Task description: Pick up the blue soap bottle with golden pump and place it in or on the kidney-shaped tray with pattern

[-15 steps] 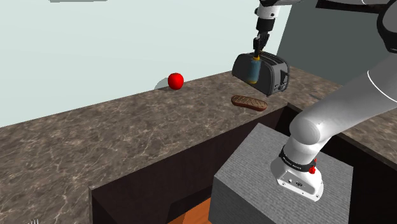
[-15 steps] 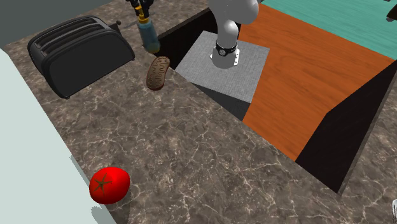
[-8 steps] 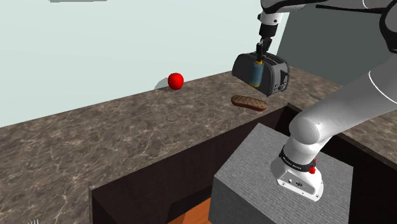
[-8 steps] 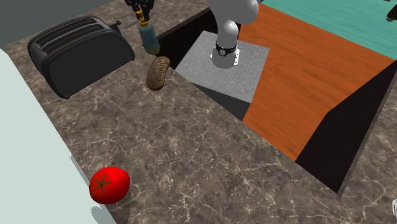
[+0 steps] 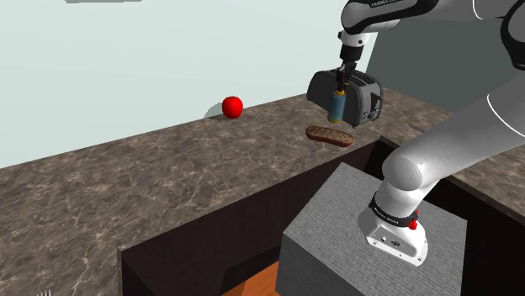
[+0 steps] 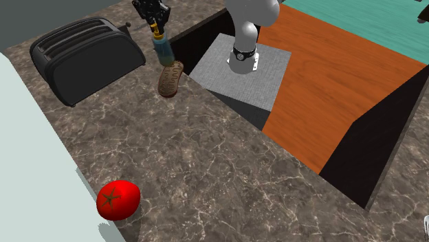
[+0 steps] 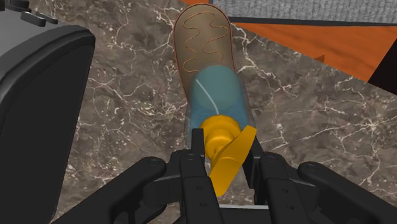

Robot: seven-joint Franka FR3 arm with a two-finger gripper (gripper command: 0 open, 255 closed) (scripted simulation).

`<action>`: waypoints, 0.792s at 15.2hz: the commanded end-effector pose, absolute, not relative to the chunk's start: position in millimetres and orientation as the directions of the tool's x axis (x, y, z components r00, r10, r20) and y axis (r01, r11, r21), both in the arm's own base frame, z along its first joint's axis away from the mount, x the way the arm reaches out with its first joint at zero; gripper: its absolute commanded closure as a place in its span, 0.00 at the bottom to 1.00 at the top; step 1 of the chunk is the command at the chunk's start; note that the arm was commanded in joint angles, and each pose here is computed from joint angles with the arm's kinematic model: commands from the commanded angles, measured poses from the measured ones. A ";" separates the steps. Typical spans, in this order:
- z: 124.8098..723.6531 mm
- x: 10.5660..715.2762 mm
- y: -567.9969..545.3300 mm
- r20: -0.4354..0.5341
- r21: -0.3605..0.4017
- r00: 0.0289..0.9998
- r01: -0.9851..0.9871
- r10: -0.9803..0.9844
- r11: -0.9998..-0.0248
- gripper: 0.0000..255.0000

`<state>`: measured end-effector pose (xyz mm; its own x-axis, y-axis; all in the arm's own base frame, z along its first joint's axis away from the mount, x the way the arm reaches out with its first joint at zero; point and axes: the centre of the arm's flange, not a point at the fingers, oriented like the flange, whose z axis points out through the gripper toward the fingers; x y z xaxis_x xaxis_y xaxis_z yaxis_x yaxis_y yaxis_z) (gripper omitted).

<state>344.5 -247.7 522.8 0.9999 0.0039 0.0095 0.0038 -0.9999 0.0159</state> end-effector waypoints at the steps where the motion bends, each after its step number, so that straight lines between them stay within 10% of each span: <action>1: 512.2 344.9 -247.1 0.010 0.016 1.000 0.004 0.004 -1.000 1.00; 12: 454.1 344.9 -247.1 0.010 0.016 1.000 0.004 0.004 -1.000 1.00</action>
